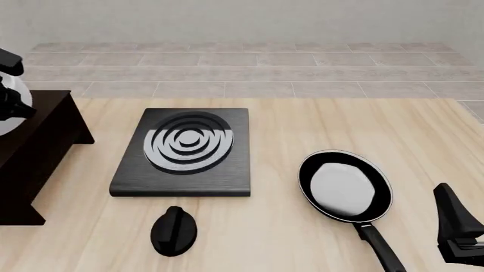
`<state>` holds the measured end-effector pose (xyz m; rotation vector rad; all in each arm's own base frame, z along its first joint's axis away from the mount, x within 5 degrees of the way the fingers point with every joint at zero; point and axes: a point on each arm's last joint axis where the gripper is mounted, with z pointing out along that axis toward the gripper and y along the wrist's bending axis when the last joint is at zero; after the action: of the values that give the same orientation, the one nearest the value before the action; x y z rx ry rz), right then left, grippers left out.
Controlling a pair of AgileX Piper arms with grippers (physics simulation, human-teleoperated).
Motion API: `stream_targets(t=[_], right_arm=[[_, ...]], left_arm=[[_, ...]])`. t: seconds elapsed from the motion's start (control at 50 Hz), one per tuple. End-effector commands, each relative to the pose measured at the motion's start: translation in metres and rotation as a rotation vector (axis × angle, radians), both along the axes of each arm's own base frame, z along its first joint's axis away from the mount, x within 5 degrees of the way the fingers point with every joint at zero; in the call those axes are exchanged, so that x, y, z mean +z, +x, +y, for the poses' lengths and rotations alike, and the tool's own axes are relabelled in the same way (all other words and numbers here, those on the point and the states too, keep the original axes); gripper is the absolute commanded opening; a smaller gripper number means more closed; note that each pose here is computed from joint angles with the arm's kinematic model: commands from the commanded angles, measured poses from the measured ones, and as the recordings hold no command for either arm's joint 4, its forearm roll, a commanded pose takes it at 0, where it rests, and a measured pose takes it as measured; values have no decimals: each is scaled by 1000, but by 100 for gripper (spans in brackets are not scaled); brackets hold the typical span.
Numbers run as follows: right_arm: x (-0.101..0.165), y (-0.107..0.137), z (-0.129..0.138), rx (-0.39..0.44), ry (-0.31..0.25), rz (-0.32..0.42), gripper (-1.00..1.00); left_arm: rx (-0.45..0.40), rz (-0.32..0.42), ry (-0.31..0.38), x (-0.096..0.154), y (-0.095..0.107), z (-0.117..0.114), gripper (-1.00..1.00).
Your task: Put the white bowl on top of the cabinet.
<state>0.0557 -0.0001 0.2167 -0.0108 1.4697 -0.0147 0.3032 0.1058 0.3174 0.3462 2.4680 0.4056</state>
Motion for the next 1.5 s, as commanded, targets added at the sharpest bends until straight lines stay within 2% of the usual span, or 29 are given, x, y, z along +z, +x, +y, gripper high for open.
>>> stream_targets(t=[0.02, 0.18, 0.3, 0.32, 0.52, 0.58, 0.84, 1.22, 1.36, 1.38, 1.5], right_arm=[[0, 0, 0, 0, 0, 0, 100], [0, 0, 0, 0, 0, 0, 100], [0, 0, 0, 0, 0, 0, 100], [0, 0, 0, 0, 0, 0, 100], [0, 0, 0, 0, 0, 0, 100], [0, 0, 0, 0, 0, 0, 100], [0, 0, 0, 0, 0, 0, 100], [0, 0, 0, 0, 0, 0, 100], [0, 0, 0, 0, 0, 0, 100], [0, 0, 0, 0, 0, 0, 100], [0, 0, 0, 0, 0, 0, 100]], left_arm=[[27, 71, -24, -37, 5, 9, -100], [24, 86, -35, -44, 8, 6, -100], [20, 81, -36, -38, 10, 4, -100], [22, 78, -35, -37, 10, 5, 100], [12, 68, -34, -25, 13, 1, 100], [11, 42, -28, -15, 16, 1, 100], [-7, 10, -22, 9, 21, -6, 100], [-43, -29, -10, 39, 15, -20, 100], [-60, -60, -8, 55, 11, -29, 100], [-32, -84, -8, 61, 10, -22, 100], [-24, -150, -13, 78, 7, -28, 100]])
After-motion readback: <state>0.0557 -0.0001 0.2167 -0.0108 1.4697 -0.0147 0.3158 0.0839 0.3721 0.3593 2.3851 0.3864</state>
